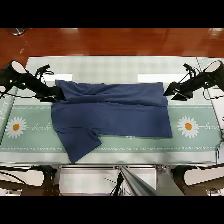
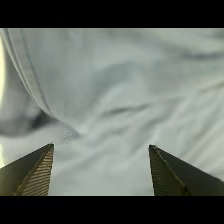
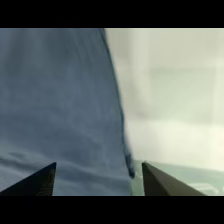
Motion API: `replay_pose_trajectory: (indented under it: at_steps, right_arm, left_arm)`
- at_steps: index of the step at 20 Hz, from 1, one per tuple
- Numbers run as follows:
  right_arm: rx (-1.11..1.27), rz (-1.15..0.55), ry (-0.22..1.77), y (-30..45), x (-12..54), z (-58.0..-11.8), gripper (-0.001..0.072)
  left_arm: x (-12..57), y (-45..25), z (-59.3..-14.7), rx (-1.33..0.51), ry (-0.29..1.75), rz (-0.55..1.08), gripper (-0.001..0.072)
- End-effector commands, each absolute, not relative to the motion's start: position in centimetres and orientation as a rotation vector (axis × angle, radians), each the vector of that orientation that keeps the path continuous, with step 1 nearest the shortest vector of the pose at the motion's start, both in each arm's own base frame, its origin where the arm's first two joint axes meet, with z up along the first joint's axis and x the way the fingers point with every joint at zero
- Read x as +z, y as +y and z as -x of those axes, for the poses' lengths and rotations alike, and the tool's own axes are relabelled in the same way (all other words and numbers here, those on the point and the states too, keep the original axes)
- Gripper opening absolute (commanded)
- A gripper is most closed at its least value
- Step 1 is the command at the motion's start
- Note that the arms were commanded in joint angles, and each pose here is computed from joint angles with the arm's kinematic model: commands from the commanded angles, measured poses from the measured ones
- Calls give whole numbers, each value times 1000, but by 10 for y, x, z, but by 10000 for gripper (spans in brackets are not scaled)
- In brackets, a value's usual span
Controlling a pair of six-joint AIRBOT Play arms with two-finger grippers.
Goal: Fold the shirts.
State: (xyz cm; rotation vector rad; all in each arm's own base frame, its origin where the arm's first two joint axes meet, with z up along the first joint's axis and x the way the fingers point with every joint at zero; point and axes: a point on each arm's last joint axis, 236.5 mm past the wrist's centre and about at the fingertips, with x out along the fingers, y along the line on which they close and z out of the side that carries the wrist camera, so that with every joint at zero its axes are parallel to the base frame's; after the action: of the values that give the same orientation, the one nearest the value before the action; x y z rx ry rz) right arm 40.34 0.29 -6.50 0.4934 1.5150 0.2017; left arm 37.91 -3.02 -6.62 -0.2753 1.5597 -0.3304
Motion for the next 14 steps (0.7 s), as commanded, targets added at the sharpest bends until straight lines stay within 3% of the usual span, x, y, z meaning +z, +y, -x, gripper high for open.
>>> replay_pose_trajectory:
  at_steps: [1,4,7,11,14]
  right_arm:
    - [155,-506,1504,-18,-30,-390,623]
    - [22,-479,1351,-67,21,-377,623]
    - [-110,-562,1162,-94,37,-347,623]
    - [-62,-733,1051,-38,5,-293,623]
    - [36,-844,1030,6,-9,-270,623]
  left_arm:
    - [-42,-24,-357,-330,1614,314,705]
    - [-7,4,-343,-249,1499,350,705]
    - [-10,35,-296,-96,1385,483,705]
    - [-64,2,-215,-34,1405,831,705]
    - [-82,-24,-195,-69,1440,927,705]
